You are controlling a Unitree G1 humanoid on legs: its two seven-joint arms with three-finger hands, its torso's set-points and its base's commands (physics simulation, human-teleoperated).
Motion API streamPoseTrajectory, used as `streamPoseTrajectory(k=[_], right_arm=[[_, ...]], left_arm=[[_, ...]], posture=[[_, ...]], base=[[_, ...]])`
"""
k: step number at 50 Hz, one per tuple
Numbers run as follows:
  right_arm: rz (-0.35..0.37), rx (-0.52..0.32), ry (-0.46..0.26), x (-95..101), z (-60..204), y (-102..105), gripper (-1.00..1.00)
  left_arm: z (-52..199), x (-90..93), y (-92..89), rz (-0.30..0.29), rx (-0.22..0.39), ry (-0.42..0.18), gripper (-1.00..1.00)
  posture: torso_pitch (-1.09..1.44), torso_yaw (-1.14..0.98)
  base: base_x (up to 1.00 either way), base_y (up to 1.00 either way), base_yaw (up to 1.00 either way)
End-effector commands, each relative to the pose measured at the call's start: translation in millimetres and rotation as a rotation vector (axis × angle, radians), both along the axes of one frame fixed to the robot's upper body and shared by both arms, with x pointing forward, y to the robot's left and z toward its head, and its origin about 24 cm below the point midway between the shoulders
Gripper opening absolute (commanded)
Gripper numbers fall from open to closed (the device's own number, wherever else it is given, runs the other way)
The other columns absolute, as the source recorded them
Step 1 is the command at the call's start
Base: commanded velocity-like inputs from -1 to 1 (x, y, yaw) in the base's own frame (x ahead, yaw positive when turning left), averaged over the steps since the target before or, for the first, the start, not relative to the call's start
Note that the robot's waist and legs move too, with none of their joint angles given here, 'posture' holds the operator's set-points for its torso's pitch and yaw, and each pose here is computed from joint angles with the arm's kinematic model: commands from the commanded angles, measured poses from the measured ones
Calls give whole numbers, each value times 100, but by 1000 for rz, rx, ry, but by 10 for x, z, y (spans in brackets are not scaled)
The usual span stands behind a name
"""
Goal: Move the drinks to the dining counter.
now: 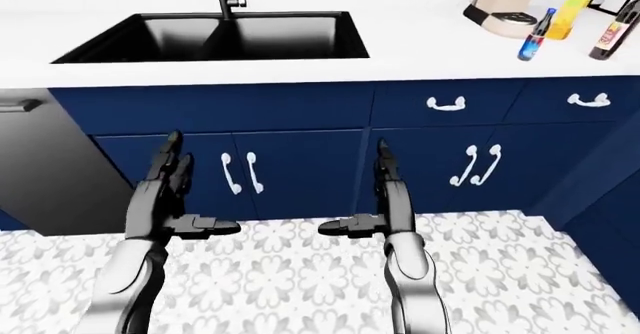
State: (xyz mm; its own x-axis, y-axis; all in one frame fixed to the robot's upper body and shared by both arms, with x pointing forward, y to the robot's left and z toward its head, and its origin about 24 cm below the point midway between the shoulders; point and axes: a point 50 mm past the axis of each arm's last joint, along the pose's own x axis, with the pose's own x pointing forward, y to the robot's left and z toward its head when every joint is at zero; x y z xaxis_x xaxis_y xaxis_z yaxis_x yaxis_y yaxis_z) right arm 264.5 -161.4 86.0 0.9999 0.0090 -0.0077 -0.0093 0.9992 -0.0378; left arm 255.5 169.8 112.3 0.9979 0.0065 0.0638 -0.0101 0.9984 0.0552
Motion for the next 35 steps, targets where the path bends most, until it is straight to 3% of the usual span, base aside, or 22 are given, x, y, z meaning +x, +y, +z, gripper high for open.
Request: streamPoseTrajectory(k=[1, 4, 17, 35], right_arm=[[-11, -13, -93, 19, 196, -20, 100], [-11, -18, -101, 22, 228, -16, 100], [-15, -22, -110, 24, 251, -33, 100], [-8, -20, -105, 33, 260, -26, 100]], left_arm=[[172, -5, -45, -27, 3, -81, 100], [149, -16, -54, -29, 28, -87, 100], [249, -70, -41, -34, 36, -102, 100], [335, -57, -71, -48, 20, -105, 100]], posture=[[0, 0], [0, 0], [0, 0], [0, 0]], base=[[0, -75, 0], [0, -75, 0], [2, -73, 0], [17, -72, 0]])
